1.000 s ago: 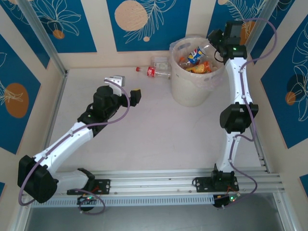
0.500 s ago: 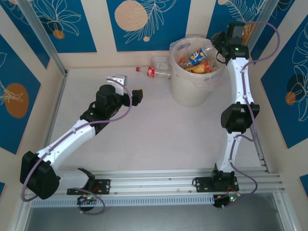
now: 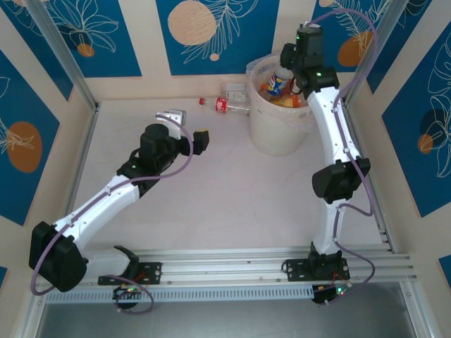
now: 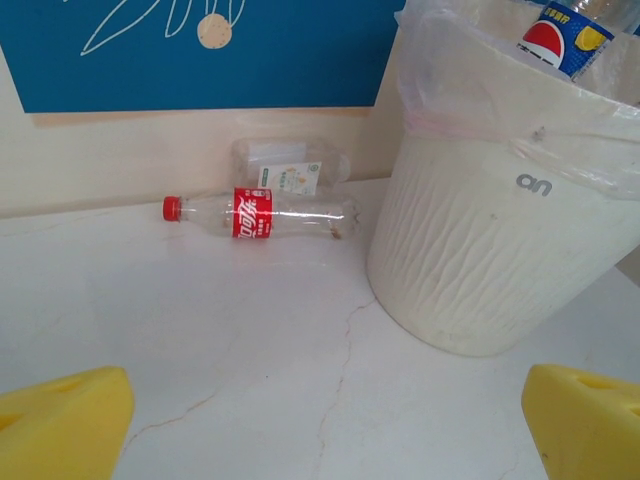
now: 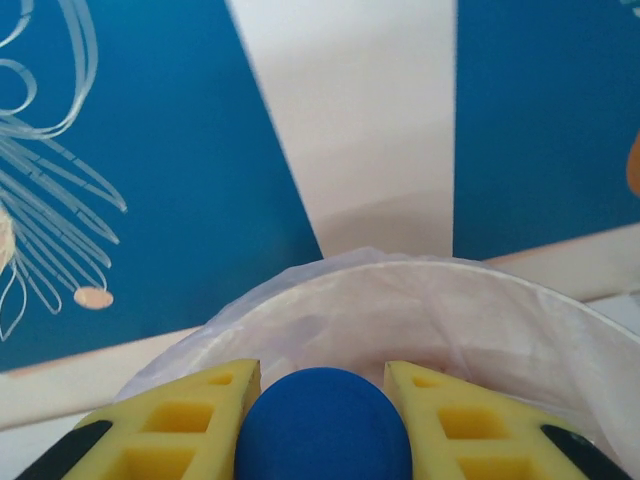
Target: Put the plastic bottles in the bin
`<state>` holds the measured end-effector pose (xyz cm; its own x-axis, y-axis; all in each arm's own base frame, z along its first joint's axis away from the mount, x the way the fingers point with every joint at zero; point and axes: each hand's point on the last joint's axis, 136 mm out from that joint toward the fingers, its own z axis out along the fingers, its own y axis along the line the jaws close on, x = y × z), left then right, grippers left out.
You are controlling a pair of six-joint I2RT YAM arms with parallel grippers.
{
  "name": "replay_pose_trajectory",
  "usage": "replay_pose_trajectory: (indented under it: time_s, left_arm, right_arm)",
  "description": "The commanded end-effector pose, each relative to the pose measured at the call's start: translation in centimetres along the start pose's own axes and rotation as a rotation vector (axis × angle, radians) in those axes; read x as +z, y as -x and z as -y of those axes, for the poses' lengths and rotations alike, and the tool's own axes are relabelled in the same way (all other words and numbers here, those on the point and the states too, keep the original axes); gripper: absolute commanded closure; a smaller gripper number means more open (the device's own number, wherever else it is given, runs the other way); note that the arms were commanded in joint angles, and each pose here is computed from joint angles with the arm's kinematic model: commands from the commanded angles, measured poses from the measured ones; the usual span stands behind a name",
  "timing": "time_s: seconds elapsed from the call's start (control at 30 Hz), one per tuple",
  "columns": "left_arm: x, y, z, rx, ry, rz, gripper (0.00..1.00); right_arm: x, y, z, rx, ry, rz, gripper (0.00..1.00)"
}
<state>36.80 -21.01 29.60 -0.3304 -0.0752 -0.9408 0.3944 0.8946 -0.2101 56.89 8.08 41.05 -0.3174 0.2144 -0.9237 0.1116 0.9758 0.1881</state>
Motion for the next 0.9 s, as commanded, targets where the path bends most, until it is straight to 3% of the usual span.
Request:
replay_pose_trajectory:
  time_s: [0.0, 0.53, 0.73, 0.87]
  left_arm:
    - [-0.9, 2.3, 0.2, -0.011, -0.011, 0.059, 0.00]
    - [-0.5, 1.9, 0.2, -0.011, -0.007, 0.048, 0.00]
    - [-0.7, 1.9, -0.1, -0.004, 0.005, 0.049, 0.00]
    - [-0.8, 1.9, -0.2, -0.009, 0.006, 0.052, 0.00]
  right_arm:
    - [-0.3, 0.5, 1.7, -0.197, -0.133, 0.006, 0.88]
    - [1.5, 3.1, 1.9, -0.435, -0.230, 0.120, 0.91]
    - [0.3, 5.0, -0.4, -0.398, -0.126, 0.185, 0.90]
    - [0.2, 3.9, -0.3, -0.314, -0.060, 0.114, 0.87]
